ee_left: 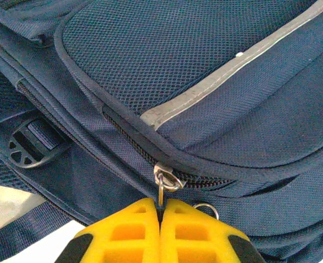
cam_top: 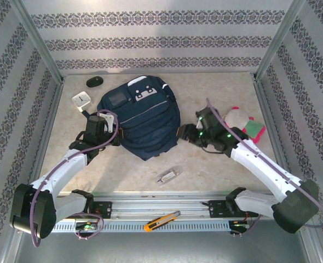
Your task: Pack the student bag
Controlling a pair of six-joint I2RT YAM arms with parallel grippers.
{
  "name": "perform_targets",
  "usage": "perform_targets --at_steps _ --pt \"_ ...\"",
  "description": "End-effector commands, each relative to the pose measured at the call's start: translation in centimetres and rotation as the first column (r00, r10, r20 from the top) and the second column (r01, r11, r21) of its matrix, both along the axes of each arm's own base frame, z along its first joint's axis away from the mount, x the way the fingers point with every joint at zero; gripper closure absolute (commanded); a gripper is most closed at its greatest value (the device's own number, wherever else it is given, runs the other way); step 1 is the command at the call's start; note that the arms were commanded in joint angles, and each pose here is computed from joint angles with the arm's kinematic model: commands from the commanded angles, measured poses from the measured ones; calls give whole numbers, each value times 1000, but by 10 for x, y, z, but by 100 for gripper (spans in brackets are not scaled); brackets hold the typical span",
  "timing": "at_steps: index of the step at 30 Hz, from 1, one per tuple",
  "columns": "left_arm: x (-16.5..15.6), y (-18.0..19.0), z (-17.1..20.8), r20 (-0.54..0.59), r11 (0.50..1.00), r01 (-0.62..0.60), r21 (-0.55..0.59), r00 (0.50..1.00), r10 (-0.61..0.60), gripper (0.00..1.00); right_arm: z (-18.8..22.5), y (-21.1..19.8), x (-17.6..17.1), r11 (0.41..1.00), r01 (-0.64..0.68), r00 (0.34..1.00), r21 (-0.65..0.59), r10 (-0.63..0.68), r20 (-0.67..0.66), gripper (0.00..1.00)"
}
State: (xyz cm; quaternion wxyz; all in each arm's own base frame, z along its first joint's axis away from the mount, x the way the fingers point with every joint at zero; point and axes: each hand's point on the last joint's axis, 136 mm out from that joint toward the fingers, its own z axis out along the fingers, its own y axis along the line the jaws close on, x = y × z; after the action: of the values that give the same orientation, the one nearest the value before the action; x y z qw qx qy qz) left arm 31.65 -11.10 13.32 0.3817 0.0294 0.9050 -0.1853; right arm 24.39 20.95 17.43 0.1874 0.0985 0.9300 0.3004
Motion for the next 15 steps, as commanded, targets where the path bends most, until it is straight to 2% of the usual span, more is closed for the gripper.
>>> perform_targets --at_steps 1,6,12,15 --pt "0 6 7 14 999 -18 42 1000 17 100 -48 -10 -49 985 47 981 -165 -77 -179 46" --pt "1 5 4 6 999 -17 32 1000 17 100 -82 -1 -85 975 25 954 -220 -89 -285 42" --pt "3 3 5 7 1000 -9 28 1000 9 100 -92 17 -101 969 -25 940 -245 -60 -335 37" --pt "3 2 3 0 1000 -7 25 1000 7 100 -102 35 -111 977 -45 916 -209 -43 -398 32"
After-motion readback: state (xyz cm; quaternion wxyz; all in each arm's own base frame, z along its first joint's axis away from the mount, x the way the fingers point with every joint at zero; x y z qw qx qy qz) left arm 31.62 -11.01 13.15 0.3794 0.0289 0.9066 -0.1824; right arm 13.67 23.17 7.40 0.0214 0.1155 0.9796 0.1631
